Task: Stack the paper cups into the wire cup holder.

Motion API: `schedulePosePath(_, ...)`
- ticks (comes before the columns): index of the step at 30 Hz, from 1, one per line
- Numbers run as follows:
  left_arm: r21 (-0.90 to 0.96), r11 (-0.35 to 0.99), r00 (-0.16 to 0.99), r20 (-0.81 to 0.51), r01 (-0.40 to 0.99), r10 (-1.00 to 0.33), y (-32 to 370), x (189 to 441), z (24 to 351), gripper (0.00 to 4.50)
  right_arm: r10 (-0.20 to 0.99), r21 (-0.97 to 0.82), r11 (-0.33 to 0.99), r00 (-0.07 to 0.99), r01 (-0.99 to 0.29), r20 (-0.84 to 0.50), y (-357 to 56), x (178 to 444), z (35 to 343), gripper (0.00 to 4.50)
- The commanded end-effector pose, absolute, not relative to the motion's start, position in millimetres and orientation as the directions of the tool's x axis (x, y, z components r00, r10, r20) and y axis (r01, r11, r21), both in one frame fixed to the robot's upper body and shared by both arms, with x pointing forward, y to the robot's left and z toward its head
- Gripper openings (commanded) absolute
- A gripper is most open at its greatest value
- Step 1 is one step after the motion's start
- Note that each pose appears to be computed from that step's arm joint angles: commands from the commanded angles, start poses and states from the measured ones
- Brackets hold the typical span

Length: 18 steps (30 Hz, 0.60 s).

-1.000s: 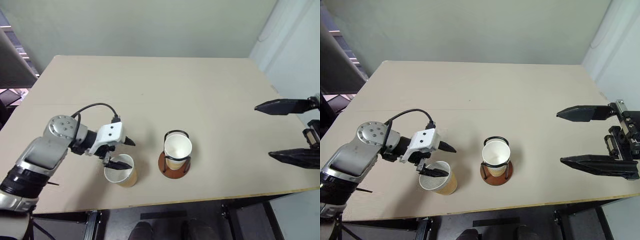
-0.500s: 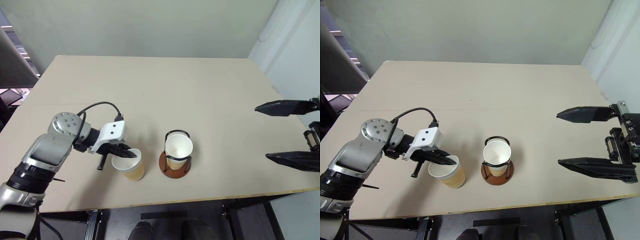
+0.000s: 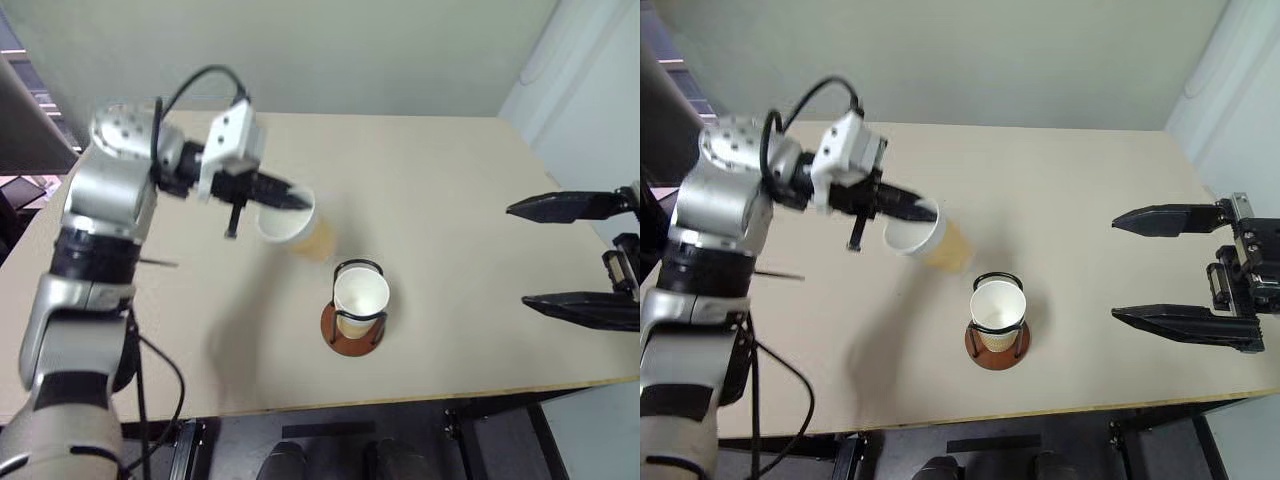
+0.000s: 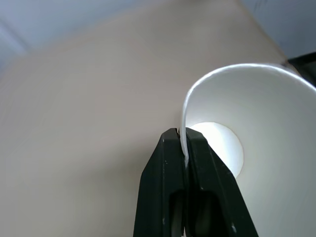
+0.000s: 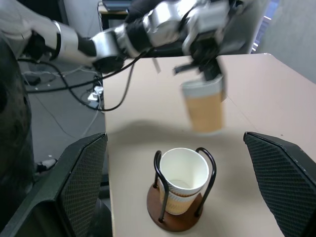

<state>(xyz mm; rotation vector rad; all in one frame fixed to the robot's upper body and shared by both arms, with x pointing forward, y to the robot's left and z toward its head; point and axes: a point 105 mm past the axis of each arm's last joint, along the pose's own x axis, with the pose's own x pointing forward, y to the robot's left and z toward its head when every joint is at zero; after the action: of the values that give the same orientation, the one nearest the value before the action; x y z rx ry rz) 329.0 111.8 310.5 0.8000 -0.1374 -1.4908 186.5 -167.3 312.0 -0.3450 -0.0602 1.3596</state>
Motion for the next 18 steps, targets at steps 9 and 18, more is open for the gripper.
schedulePosePath(9, 0.556, -0.457, -0.155, -0.505, 0.695, -0.849, 58.3, 303.7, 316.9, 0.03, 0.951, -0.336, 0.191, 0.259, -0.922, -0.172, -166.2, 182.1, 319.8, 4.5)
schedulePosePath(18, 0.488, -0.586, -0.27, -0.572, 0.646, -0.774, 36.5, 296.6, 292.1, 0.03, 0.937, -0.336, 0.229, 0.3, -0.913, -0.177, -164.8, 176.0, 318.0, 4.5)
